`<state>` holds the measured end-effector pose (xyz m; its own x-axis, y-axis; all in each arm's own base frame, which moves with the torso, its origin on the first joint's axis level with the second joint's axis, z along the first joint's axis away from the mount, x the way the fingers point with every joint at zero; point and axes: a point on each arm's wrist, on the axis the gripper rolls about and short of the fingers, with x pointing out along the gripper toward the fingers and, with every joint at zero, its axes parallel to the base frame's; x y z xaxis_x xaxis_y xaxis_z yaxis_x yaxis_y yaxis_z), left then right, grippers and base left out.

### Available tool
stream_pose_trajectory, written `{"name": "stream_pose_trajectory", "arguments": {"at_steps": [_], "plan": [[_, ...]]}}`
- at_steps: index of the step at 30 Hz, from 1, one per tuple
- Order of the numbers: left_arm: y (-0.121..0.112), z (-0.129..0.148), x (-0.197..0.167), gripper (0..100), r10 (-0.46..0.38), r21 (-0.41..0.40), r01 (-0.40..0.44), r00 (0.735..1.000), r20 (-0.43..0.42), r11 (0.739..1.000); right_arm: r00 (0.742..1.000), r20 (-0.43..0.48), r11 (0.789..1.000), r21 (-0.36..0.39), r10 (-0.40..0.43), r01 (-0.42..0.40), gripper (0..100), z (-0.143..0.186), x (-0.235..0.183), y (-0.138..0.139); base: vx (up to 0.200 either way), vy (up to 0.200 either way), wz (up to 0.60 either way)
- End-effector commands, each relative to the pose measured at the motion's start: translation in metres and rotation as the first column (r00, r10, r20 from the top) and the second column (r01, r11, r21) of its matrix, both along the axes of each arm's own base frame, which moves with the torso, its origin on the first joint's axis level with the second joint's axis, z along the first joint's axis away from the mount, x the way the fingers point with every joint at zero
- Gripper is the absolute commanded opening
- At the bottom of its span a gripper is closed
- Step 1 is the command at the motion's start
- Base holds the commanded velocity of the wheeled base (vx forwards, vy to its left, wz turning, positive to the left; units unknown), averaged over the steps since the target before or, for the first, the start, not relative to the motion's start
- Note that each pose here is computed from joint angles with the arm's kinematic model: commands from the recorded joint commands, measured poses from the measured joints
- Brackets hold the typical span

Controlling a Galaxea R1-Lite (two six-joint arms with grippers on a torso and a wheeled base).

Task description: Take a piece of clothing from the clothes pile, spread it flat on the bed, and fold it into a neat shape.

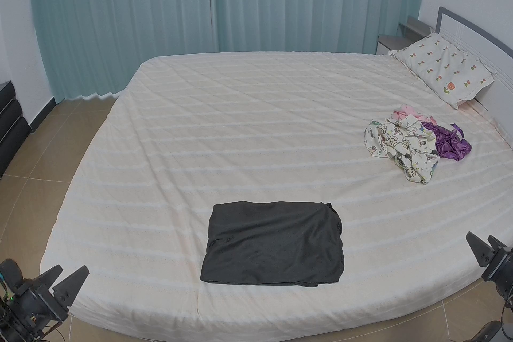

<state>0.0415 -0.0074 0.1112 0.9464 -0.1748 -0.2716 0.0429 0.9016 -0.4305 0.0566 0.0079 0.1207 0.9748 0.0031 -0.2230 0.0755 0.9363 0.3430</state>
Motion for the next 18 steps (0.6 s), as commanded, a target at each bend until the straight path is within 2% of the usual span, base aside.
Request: {"name": "stream_pose_trajectory", "arguments": {"at_steps": [1,3,4,5,6,8,9,11,18], "plan": [[0.011,-0.024,-0.054,100,0.106,0.112,-0.136,0.965,0.239,0.984,0.985,0.130,0.993,-0.017,-0.111,0.114,100,-0.018,-0.048,-0.012,0.000,0.000,0.00],[0.011,-0.025,-0.056,100,0.131,0.144,-0.173,0.955,0.266,0.974,0.981,0.172,0.992,-0.073,-0.087,0.100,100,-0.021,-0.056,-0.012,0.000,0.000,0.00],[0.011,-0.025,-0.057,100,0.138,0.174,-0.192,0.949,0.283,0.966,0.981,0.172,0.992,-0.073,-0.087,0.100,100,-0.021,-0.056,-0.012,0.000,0.000,0.00],[0.011,-0.026,-0.058,100,0.143,0.189,-0.203,0.947,0.287,0.961,0.972,0.227,0.987,-0.135,-0.052,0.084,100,-0.026,-0.067,-0.012,0.000,0.000,0.00],[0.010,-0.026,-0.059,100,0.155,0.204,-0.222,0.942,0.297,0.954,0.971,0.238,0.983,-0.171,-0.024,0.067,100,-0.032,-0.072,-0.012,0.000,0.000,0.00],[0.010,-0.027,-0.061,100,0.166,0.232,-0.251,0.928,0.333,0.940,0.973,0.230,0.970,-0.230,-0.019,0.073,100,-0.039,-0.079,-0.010,0.000,0.000,0.00],[0.009,-0.028,-0.064,100,0.155,0.265,-0.262,0.919,0.363,0.928,0.973,0.230,0.968,-0.244,-0.005,0.063,100,-0.040,-0.081,-0.008,0.000,0.000,0.00],[0.009,-0.029,-0.065,100,0.135,0.322,-0.266,0.917,0.375,0.909,0.971,0.237,0.969,-0.242,0.020,0.039,100,-0.039,-0.081,-0.009,0.000,0.000,0.00],[0.009,-0.029,-0.065,100,0.131,0.331,-0.265,0.917,0.376,0.906,0.973,0.229,0.960,-0.273,0.009,0.056,100,-0.039,-0.082,-0.009,0.000,0.000,0.00]]}}
